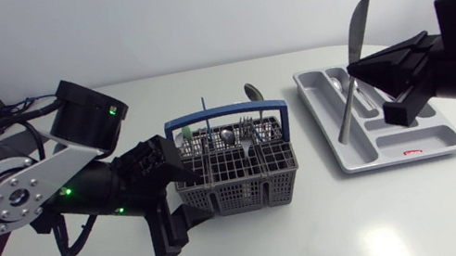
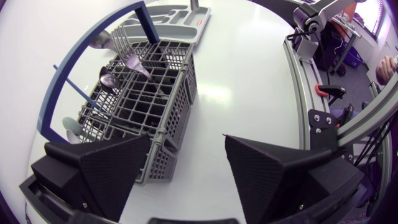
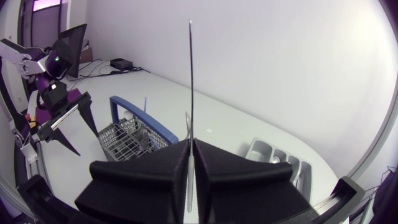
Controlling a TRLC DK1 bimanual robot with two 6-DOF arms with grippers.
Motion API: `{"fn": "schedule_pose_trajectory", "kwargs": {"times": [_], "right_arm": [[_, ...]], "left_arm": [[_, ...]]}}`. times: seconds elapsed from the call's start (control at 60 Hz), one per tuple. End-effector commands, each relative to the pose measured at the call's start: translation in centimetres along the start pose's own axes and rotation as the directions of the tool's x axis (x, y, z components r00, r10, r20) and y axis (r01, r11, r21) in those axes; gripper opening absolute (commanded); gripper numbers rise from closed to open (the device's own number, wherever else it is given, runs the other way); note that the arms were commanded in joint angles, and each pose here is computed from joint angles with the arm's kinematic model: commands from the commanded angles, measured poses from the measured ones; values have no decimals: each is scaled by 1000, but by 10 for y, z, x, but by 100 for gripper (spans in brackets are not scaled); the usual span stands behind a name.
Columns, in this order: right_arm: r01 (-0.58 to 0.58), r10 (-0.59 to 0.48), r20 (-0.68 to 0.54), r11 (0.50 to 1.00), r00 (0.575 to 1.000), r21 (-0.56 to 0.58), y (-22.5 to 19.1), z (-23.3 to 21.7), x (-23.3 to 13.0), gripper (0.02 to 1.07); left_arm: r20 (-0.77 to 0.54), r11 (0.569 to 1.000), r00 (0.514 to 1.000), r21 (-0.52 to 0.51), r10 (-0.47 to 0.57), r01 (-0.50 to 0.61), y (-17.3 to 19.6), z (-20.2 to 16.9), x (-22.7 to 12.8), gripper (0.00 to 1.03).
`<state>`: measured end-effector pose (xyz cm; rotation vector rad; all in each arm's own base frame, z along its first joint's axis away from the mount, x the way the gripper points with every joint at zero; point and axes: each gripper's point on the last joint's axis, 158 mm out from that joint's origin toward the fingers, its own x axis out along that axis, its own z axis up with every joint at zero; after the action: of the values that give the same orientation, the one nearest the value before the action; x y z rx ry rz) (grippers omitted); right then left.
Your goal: Unload the cutlery basket into the drawer organizer.
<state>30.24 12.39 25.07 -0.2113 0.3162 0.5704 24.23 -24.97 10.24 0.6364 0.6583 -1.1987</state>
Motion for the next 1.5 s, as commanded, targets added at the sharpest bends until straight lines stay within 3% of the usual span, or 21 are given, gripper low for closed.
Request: {"fn": "schedule_pose_trajectory", "kwargs": {"times": [0.0, 0.483, 0.95, 1.483], "right_arm": [[43, -43, -11, 999, 999, 7, -19, -7, -3, 11], [276, -250, -180, 951, 951, 138, -158, -60, 4, 11], [408, -322, -373, 895, 870, 180, -272, -112, 24, 10], [474, -344, -537, 872, 770, 120, -333, -149, 33, 10]], "left_arm": [[-8, 1000, 1000, -13, -6, 5, 0, 2, 3, 98], [-13, 1000, 1000, -12, -10, 10, -2, 0, 4, 98], [-32, 1000, 999, -10, -7, 7, -4, -6, 2, 98], [-36, 1000, 999, -7, -3, 3, -3, -10, 1, 98]]}}
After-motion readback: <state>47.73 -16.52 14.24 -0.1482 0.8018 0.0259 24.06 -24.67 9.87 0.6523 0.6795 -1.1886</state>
